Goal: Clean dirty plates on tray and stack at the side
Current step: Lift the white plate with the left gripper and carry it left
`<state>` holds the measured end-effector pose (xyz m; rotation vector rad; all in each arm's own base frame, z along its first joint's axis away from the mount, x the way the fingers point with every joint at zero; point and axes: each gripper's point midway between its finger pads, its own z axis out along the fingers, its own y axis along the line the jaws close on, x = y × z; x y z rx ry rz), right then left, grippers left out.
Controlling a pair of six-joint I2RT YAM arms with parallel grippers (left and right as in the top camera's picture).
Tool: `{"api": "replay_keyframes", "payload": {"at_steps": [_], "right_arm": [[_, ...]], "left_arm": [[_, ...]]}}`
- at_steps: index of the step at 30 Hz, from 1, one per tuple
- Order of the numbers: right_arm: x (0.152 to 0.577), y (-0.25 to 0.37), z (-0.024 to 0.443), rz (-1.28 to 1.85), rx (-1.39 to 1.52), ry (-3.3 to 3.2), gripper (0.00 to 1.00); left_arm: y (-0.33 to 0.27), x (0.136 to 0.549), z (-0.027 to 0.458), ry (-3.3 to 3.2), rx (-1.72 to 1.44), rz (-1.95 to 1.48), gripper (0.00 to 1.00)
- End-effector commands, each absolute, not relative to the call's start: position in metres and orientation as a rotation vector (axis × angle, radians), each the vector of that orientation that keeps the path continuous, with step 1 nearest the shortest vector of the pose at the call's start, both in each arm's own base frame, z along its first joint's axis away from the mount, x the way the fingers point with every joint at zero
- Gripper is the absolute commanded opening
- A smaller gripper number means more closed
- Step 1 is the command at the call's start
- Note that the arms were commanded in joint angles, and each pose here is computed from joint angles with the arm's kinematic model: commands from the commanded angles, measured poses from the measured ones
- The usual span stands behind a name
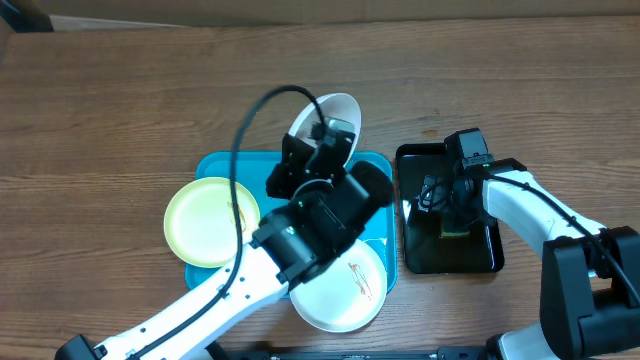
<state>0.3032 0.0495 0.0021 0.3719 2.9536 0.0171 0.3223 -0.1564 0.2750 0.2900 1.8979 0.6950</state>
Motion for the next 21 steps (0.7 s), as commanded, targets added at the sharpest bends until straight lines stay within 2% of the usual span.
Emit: {"api": "replay_keyframes", "payload": {"at_steps": [1, 9, 21], "right_arm": [[0.295, 0.050, -0.003, 0.028, 0.383, 2.981, 1.00], [0.295, 0.050, -0.003, 0.028, 0.383, 2.981, 1.00], [0.295, 0.050, -0.003, 0.028, 0.383, 2.981, 1.00]], "left_arm": [[-0.154, 0.313, 0.300, 1.806, 0.321, 0.832, 0.04], [-0.171, 0.312, 0.320, 1.730, 0.462, 0.928, 0.04], [-0.192, 0.301, 0.350, 1.644, 0.461, 0.937, 0.04]]}}
